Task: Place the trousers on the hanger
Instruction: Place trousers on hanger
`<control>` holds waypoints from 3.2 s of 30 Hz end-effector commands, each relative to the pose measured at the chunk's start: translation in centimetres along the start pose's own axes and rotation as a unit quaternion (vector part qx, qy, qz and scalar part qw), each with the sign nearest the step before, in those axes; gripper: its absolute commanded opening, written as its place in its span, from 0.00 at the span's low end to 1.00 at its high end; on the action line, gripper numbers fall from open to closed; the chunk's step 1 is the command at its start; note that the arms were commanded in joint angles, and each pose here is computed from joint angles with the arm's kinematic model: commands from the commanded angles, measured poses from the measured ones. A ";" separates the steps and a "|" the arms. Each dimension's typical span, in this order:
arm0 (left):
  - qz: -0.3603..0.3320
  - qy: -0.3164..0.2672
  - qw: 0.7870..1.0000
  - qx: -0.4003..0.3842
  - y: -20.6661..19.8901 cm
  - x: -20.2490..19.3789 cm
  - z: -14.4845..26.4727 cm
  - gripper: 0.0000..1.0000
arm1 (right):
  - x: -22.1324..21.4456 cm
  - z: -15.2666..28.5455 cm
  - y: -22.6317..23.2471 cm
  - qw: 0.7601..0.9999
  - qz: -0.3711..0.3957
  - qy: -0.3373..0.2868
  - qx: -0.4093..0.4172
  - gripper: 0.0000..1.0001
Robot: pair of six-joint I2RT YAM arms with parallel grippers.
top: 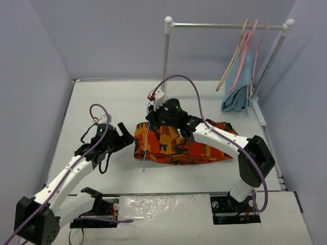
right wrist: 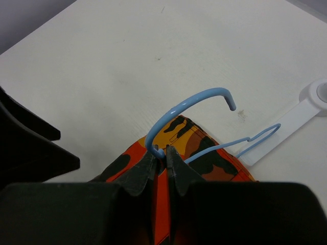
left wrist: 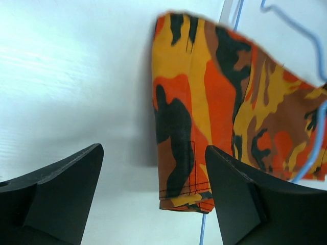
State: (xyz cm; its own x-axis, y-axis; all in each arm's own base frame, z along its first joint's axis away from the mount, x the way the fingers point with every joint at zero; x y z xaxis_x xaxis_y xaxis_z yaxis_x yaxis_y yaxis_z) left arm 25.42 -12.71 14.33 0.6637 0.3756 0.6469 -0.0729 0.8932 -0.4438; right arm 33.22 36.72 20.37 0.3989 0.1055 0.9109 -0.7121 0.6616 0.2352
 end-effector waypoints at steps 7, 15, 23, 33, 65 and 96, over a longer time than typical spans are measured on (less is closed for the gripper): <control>0.090 0.111 0.983 -0.114 -4.7 -3.4 -3.4 0.81 | 5.2 2.2 1.9 0.996 0.008 -0.078 0.041 0.00; 0.117 0.136 0.972 -0.152 -5.8 -4.6 -5.6 0.81 | 5.3 2.2 1.9 0.996 0.006 -0.081 0.040 0.00; 0.111 0.125 0.968 -0.188 -7.3 -3.6 -5.3 0.40 | 5.2 2.2 1.9 0.996 0.007 -0.079 0.038 0.00; 0.011 0.098 0.984 -0.147 -7.2 0.6 -2.0 0.00 | 4.8 3.8 1.6 0.997 0.022 -0.071 0.030 0.00; -0.044 -0.055 0.980 -0.185 -10.7 9.6 9.0 0.00 | 5.3 6.7 -2.1 0.988 -0.027 -0.132 -0.069 0.00; -0.119 -0.155 0.941 -0.276 -15.0 11.7 12.8 0.00 | 0.4 4.3 -4.7 0.973 -0.102 -0.071 -0.194 0.00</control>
State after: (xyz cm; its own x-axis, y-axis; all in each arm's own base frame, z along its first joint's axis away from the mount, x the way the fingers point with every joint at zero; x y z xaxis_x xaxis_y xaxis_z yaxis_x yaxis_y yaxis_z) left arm 23.91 -17.29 26.72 0.6103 0.2193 0.7612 0.3048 0.8219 -0.4812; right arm 33.25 32.10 21.58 0.4224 -0.1827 0.8878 -0.4294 0.8222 0.3735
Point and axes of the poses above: each gripper's point midway between its finger pads, its own z axis back along the fingers, its own y axis along the line the jaws close on, x = y × z, the point moved 1 cm from there along z, back along the fingers, and after that the axes turned 7 degrees about -z, right-handed, at the moved point
